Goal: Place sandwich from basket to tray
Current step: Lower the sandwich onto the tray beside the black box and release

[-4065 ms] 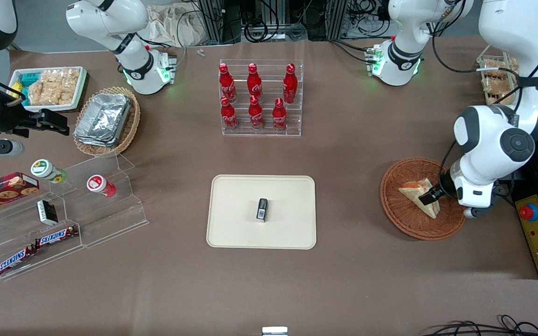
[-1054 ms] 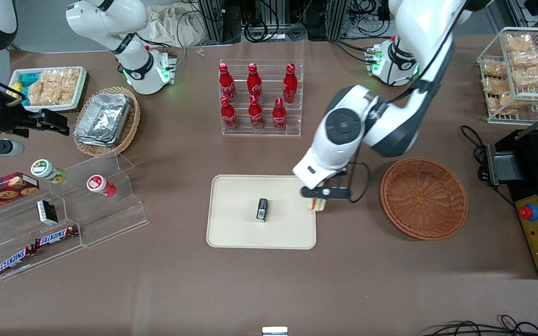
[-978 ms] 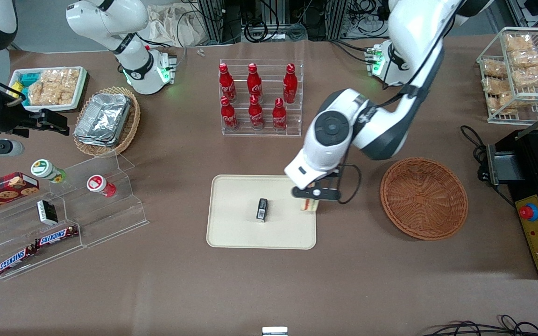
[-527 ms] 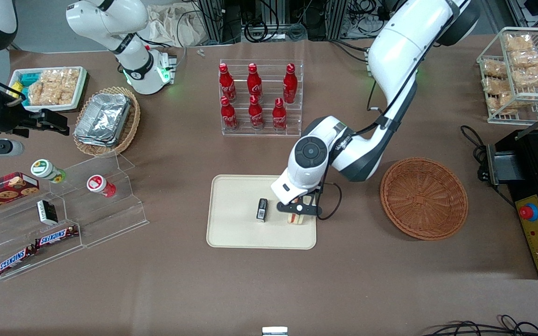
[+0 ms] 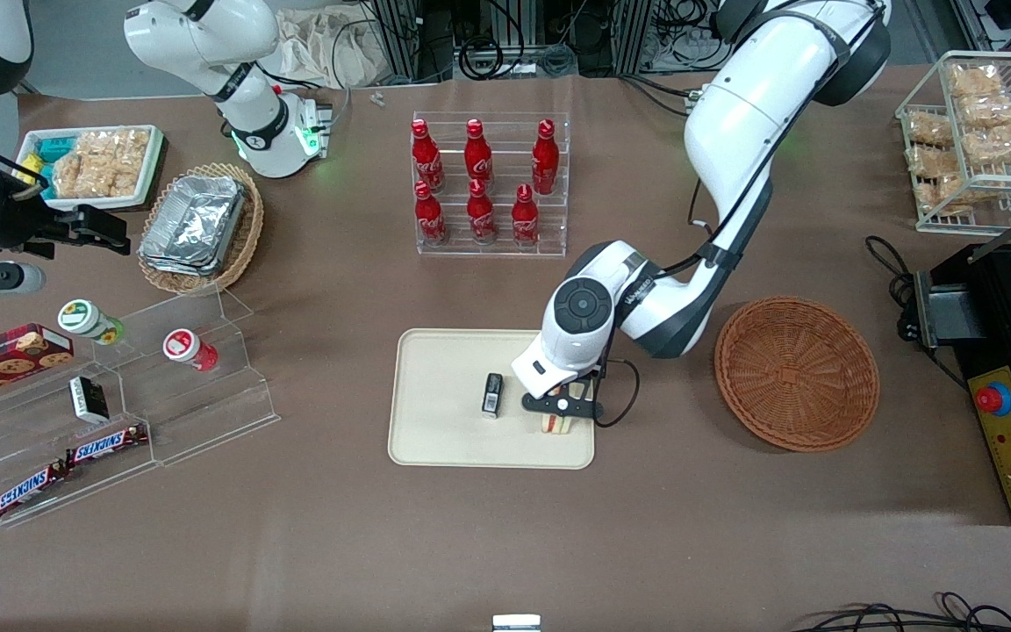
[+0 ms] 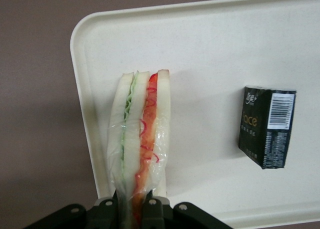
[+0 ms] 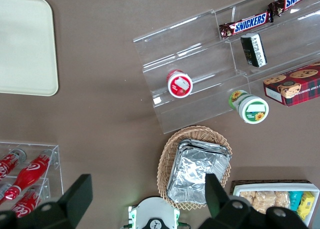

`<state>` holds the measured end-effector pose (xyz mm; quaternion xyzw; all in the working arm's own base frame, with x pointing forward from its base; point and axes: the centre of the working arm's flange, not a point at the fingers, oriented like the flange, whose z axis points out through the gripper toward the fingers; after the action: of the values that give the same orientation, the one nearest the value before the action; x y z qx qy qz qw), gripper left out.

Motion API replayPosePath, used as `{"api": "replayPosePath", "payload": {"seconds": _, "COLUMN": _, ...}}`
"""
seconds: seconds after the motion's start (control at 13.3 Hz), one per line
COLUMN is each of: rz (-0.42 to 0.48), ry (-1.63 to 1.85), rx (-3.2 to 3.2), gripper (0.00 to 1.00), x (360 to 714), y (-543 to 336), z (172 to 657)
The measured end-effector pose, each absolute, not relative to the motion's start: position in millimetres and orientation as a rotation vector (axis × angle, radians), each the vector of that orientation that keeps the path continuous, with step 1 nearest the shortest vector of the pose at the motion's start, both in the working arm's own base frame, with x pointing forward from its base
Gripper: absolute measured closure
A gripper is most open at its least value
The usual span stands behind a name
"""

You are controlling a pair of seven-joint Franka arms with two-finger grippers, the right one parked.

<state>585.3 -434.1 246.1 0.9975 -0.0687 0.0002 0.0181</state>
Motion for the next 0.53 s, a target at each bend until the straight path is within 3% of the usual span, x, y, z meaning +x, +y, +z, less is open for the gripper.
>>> {"api": "replayPosePath", "payload": {"seconds": 0.23, "rz": -0.004, "ry": -0.143, "rx": 3.105, "gripper": 0.80, "x": 585.2, "y": -434.0, "z": 243.4}}
{"api": "replayPosePath", "payload": {"seconds": 0.53, "rz": -0.046, "ry": -0.042, "rx": 3.138, "gripper": 0.39, "x": 584.2, "y": -431.7, "z": 245.6}}
